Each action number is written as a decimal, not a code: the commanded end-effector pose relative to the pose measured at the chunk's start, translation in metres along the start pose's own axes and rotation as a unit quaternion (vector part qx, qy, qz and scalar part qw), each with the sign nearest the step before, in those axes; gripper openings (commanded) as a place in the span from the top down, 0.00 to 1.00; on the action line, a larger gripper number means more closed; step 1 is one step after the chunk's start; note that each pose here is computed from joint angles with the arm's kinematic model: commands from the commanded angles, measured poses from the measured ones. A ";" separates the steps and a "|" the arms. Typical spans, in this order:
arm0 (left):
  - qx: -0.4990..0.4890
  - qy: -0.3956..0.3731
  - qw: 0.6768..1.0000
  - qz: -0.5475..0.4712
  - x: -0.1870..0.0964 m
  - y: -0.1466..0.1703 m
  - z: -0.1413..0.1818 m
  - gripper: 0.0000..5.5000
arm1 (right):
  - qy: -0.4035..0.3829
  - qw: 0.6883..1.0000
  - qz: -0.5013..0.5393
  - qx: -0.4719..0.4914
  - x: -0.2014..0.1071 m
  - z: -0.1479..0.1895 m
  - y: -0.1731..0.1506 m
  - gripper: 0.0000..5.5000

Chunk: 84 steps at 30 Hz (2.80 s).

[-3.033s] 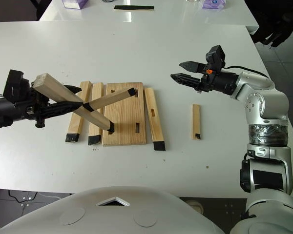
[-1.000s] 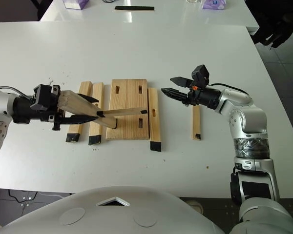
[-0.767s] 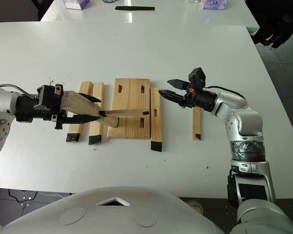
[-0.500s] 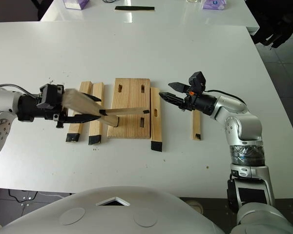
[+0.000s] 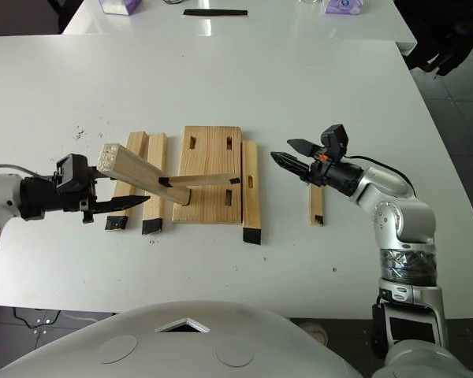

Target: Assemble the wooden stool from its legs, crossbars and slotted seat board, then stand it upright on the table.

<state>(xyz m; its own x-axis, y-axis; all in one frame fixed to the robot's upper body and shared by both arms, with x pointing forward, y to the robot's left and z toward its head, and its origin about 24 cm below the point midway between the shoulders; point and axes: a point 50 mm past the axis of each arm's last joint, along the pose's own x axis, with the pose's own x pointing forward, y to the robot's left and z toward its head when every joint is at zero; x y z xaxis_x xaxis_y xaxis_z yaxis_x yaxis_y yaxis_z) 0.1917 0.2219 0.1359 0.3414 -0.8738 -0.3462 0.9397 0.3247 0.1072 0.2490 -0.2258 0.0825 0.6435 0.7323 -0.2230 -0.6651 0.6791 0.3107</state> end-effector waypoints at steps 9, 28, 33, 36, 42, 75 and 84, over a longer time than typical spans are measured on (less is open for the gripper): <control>-0.118 -0.002 0.897 0.425 -0.017 0.005 -0.045 0.53 | -0.024 0.998 -0.052 -0.003 -0.003 0.013 -0.007 0.36; -0.236 0.102 0.871 0.418 0.028 0.016 -0.074 0.36 | -0.093 0.982 -0.155 0.048 0.005 -0.018 0.000 0.36; -0.255 0.132 0.869 0.404 0.026 0.013 -0.074 0.36 | -0.103 0.979 -0.168 0.057 0.004 -0.027 0.004 0.36; -0.264 0.153 0.864 0.401 0.024 0.012 -0.073 0.36 | -0.112 0.976 -0.178 0.063 0.002 -0.031 0.006 0.36; -0.286 0.173 0.863 0.379 0.028 0.004 -0.064 0.36 | -0.117 0.971 -0.193 0.073 0.001 -0.041 0.012 0.36; -0.180 -0.357 0.865 0.304 -0.016 0.092 0.067 0.63 | -0.152 0.978 0.034 -0.137 0.081 0.128 0.022 0.36; -0.077 -0.387 0.913 0.105 -0.010 0.068 0.103 0.63 | -0.157 0.943 0.263 -0.128 0.077 0.189 0.074 0.36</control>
<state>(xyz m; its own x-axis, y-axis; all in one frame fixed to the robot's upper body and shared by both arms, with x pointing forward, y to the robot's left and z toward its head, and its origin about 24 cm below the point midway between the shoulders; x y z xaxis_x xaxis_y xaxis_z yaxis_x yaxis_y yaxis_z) 0.2599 0.2219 0.2364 0.5535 -0.7015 0.4490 0.8142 0.5692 -0.1146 0.3265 -0.1282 0.2497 0.3253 0.9254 0.1943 -0.9456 0.3176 0.0704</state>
